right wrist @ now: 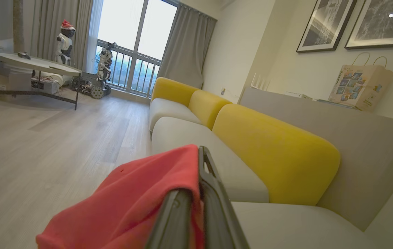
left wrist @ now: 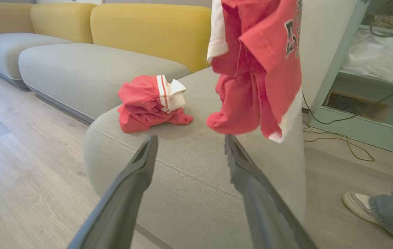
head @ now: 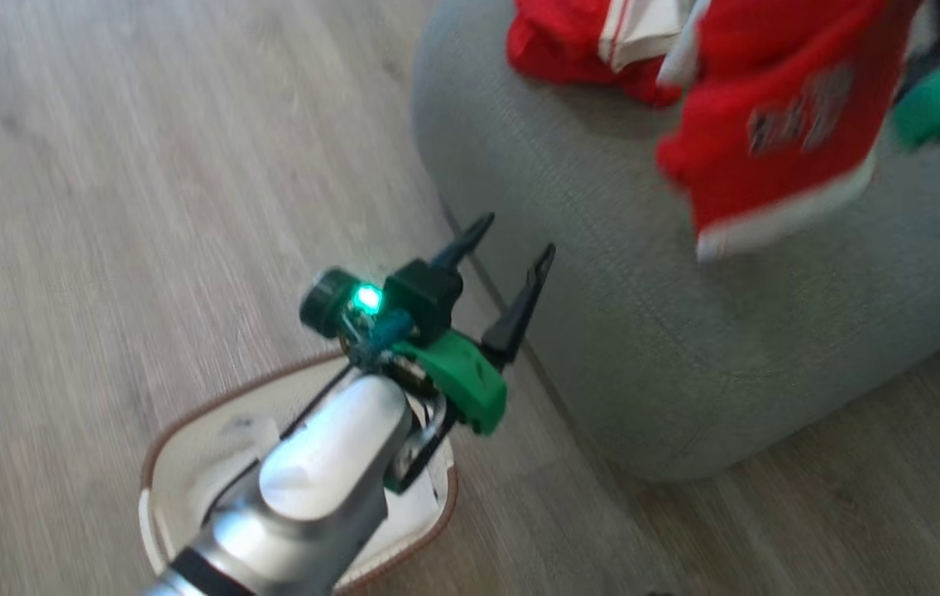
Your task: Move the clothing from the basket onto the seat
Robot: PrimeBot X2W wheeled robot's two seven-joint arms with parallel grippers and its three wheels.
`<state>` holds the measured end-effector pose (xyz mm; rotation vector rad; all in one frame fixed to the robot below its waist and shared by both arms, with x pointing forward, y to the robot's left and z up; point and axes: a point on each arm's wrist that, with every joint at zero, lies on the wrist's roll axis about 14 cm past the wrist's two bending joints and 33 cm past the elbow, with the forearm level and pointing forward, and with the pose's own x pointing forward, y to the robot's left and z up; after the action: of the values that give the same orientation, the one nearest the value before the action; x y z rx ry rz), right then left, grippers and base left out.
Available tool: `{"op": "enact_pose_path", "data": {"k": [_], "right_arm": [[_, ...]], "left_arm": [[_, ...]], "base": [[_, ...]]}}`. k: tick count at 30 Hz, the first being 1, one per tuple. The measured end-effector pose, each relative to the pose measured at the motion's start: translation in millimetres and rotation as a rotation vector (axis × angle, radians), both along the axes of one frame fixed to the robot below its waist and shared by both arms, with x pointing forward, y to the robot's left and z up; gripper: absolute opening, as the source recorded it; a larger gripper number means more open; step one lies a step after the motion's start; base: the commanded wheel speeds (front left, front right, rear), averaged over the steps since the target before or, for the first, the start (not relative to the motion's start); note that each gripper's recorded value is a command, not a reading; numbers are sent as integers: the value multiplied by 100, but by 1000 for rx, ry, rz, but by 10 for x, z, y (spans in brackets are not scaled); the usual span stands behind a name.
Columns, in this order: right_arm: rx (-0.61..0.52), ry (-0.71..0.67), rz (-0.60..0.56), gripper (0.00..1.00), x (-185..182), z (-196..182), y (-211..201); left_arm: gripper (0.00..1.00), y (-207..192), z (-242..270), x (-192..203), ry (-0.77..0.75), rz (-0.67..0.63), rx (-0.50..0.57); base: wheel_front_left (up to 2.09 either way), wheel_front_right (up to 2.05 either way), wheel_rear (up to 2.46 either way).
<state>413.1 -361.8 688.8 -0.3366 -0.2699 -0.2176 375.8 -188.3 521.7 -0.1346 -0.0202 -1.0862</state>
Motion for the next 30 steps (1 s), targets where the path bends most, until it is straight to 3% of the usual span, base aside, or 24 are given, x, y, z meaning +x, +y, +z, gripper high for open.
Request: {"op": "enact_pose_path", "data": {"k": [7,17,20,26,27,28,30], "right_arm": [[-61,-46,-39,0,675,497,-224],[-89,-48,-157,0,1462,553,-628],[-62,-18,-167,0,1702,226,-650],[28,153,-213,0,1987,-829,-737],[28,153,-213,0,1987,-829,-737],[58,222,-209,0,2040,-1234,-667],[69,264,-200,0,2061,-1443,-604]], "left_arm": [[100,280,-148,506,2,97,-9],[100,756,-422,967,18,215,19],[100,907,-576,1027,34,240,48],[100,1171,-891,1119,77,293,95],[100,1171,-891,1119,77,293,95],[100,1231,-987,1139,97,310,110],[100,1253,-1025,1146,104,315,113]], "base": [[0,0,0],[0,0,0],[0,0,0],[0,0,0],[0,0,0],[0,0,0],[0,0,0]]}}
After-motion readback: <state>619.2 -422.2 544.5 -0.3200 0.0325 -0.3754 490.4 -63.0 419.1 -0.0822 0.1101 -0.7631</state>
